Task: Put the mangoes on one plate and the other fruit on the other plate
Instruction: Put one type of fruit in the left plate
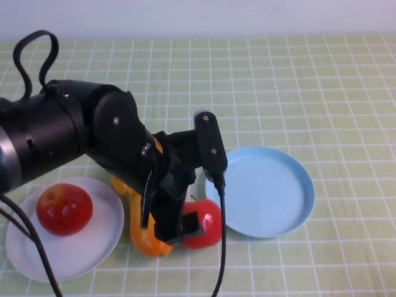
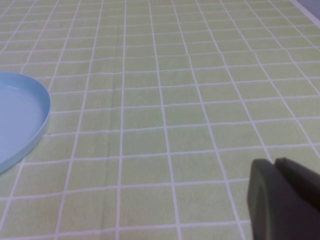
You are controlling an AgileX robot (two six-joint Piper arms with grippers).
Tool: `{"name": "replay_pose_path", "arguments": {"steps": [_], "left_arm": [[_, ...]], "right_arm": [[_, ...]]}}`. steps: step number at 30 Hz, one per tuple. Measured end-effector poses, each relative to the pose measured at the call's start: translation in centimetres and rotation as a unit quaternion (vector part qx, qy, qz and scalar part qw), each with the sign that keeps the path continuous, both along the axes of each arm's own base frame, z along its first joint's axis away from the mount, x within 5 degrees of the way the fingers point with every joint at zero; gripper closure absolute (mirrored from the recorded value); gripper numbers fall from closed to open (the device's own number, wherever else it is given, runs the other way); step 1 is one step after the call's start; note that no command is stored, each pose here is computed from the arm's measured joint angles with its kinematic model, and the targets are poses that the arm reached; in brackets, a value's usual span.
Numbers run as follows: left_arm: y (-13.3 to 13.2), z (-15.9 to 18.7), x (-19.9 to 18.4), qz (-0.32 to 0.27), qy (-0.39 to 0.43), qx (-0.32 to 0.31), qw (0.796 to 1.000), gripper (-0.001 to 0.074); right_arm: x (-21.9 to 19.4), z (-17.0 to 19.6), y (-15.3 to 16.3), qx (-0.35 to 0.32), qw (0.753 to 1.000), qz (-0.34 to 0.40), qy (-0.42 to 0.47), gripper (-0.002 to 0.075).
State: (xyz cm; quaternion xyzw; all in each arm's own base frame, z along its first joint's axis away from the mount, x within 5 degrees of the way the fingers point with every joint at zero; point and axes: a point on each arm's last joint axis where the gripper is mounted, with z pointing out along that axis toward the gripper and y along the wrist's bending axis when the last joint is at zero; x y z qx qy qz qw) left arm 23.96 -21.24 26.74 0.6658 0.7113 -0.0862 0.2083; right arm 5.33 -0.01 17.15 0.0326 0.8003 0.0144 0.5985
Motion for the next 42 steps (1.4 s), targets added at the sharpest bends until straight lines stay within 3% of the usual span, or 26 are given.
{"name": "replay_pose_path", "arguments": {"steps": [22, 36, 42], "left_arm": [[-1.5, -4.1, 2.2, -0.004, -0.004, 0.017, 1.0, 0.0066], [-1.6, -4.5, 2.5, -0.002, -0.008, 0.016, 1.0, 0.0066], [-1.6, -4.6, 2.5, 0.03, 0.008, 0.011, 0.999, 0.0066]], "right_arm": [[0.0, 0.0, 0.0, 0.0, 1.0, 0.0, 0.0, 0.0742], [0.0, 0.0, 0.0, 0.0, 1.0, 0.0, 0.0, 0.0742], [0.0, 0.0, 0.0, 0.0, 1.0, 0.0, 0.0, 0.0743]]}}
